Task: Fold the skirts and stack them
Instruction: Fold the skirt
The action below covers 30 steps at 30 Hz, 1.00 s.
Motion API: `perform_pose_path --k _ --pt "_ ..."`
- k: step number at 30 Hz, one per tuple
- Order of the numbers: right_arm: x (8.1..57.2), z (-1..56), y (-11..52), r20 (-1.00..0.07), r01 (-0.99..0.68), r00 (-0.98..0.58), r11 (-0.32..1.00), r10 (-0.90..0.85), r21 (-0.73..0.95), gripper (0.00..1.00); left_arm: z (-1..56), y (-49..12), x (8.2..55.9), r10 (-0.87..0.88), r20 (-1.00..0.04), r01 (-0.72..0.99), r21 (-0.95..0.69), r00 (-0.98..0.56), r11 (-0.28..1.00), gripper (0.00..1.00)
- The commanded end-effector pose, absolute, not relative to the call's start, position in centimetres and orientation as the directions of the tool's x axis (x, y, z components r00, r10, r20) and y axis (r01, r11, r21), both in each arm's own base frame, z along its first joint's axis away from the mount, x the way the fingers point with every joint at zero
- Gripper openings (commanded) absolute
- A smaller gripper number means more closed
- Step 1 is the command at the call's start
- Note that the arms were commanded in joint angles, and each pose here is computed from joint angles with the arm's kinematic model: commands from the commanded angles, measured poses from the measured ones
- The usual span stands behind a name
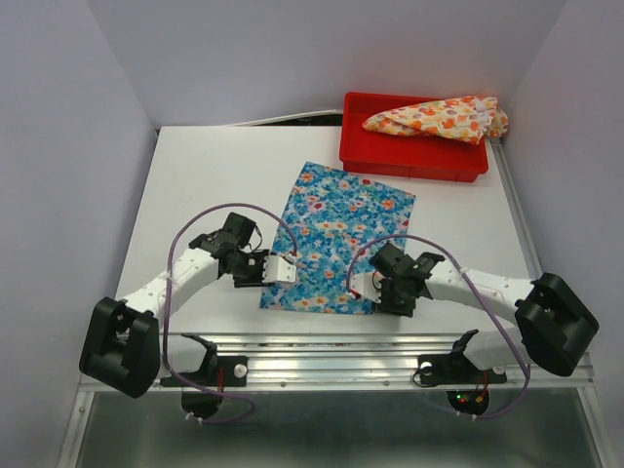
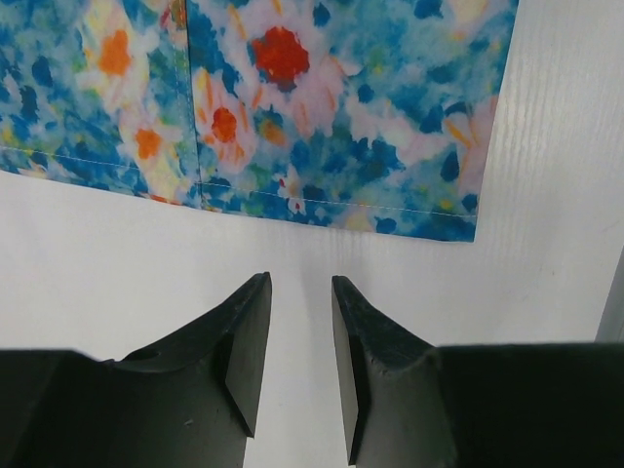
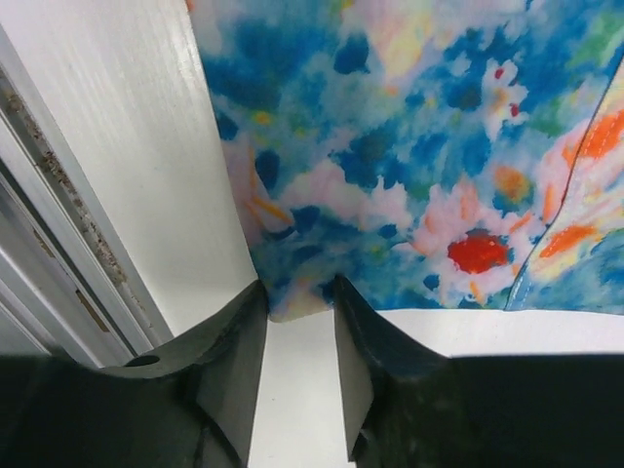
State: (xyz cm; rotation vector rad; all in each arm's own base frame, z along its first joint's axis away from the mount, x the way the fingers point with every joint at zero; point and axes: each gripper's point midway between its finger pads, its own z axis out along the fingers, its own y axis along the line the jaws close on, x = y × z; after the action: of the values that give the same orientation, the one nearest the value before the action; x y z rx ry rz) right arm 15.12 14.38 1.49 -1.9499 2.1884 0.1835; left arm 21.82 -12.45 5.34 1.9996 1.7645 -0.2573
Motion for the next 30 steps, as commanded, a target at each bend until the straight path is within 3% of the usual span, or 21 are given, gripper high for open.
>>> perform_pose_path --k 1,2,3,5,6,16,25,29,30 --pt "14.7 0.0 14.6 -0.236 -0.991 -0.122 0.132 -0.964 -0.026 0.34 5.1 -12.5 21.7 0.89 -0.412 0.968 0.224 0.197 -0.111 0.43" --pt "14.7 -0.1 14.6 -0.231 -0.991 -0.123 0.132 -0.965 -0.027 0.3 5.1 -12.6 21.6 0.889 -0.409 0.967 0.227 0.205 -0.119 0.42" --pt "14.8 -0.3 14.5 -0.226 -0.99 -0.124 0.135 -0.966 -0.031 0.16 5.3 -13.1 21.5 0.883 -0.412 0.963 0.233 0.223 -0.135 0.42" --pt "14.9 -0.2 14.6 -0.234 -0.988 -0.138 0.15 -0.962 -0.035 0.02 5.6 -13.8 21.0 0.874 -0.422 0.96 0.234 0.24 -0.15 0.42" --pt "14.9 0.2 14.9 -0.247 -0.988 -0.139 0.152 -0.959 -0.034 0.01 5.5 -14.3 20.1 0.868 -0.42 0.958 0.222 0.264 -0.184 0.43" --pt "14.9 1.4 17.3 -0.308 -0.983 -0.184 0.182 -0.933 0.038 0.01 2.5 -13.1 15.6 0.89 -0.277 0.93 0.172 0.362 -0.325 0.47" --pt "14.3 1.2 16.7 -0.293 -0.984 -0.176 0.171 -0.94 0.045 0.01 -0.3 -12.9 16.3 0.929 -0.204 0.945 0.171 0.31 -0.278 0.54" --pt "14.0 1.1 16.5 -0.288 -0.985 -0.174 0.165 -0.942 0.056 0.01 -0.6 -13.1 16.5 0.93 -0.209 0.947 0.172 0.303 -0.27 0.45" --pt "14.0 1.2 16.5 -0.291 -0.986 -0.169 0.16 -0.942 0.055 0.01 -0.6 -13.2 16.6 0.929 -0.212 0.947 0.175 0.303 -0.269 0.35"
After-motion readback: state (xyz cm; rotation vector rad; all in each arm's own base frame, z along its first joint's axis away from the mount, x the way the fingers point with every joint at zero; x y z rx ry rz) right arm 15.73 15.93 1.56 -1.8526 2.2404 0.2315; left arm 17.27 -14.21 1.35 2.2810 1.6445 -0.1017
